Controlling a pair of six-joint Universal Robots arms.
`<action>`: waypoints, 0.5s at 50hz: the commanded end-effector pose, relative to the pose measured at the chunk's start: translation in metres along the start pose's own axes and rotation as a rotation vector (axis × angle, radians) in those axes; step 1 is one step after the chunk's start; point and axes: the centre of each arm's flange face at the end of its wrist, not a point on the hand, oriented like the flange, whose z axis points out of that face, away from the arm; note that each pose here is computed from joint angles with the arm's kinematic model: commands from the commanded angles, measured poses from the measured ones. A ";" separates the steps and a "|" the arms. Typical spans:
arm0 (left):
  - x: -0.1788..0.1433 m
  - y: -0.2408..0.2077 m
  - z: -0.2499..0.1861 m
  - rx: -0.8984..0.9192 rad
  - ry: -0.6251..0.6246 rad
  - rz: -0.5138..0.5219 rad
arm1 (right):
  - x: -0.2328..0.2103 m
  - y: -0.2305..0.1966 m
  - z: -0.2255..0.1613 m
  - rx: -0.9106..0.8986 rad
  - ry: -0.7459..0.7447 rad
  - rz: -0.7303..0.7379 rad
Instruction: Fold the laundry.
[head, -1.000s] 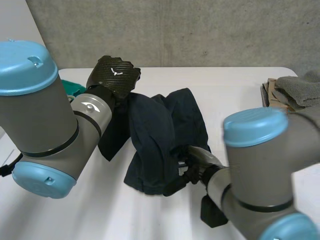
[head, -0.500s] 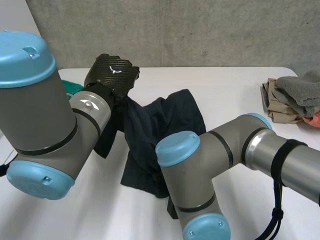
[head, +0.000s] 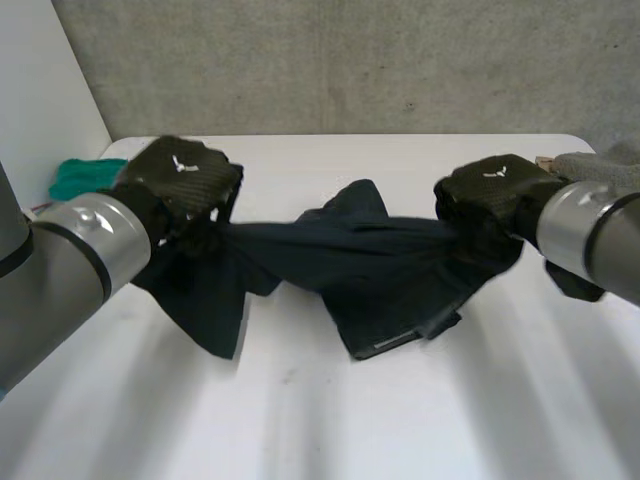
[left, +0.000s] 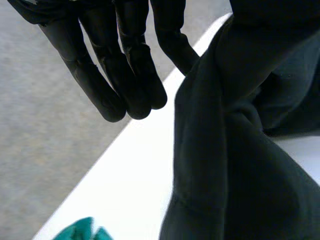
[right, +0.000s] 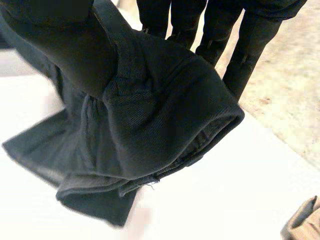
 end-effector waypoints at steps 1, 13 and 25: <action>0.016 0.020 0.018 -0.078 0.061 0.026 | -0.006 0.012 0.005 -0.079 -0.092 -0.225; -0.034 -0.040 0.102 0.215 -0.246 0.215 | 0.036 -0.042 0.097 0.261 0.208 -0.361; -0.112 -0.155 0.072 0.775 -0.626 0.065 | 0.113 -0.164 0.070 1.215 0.550 -0.093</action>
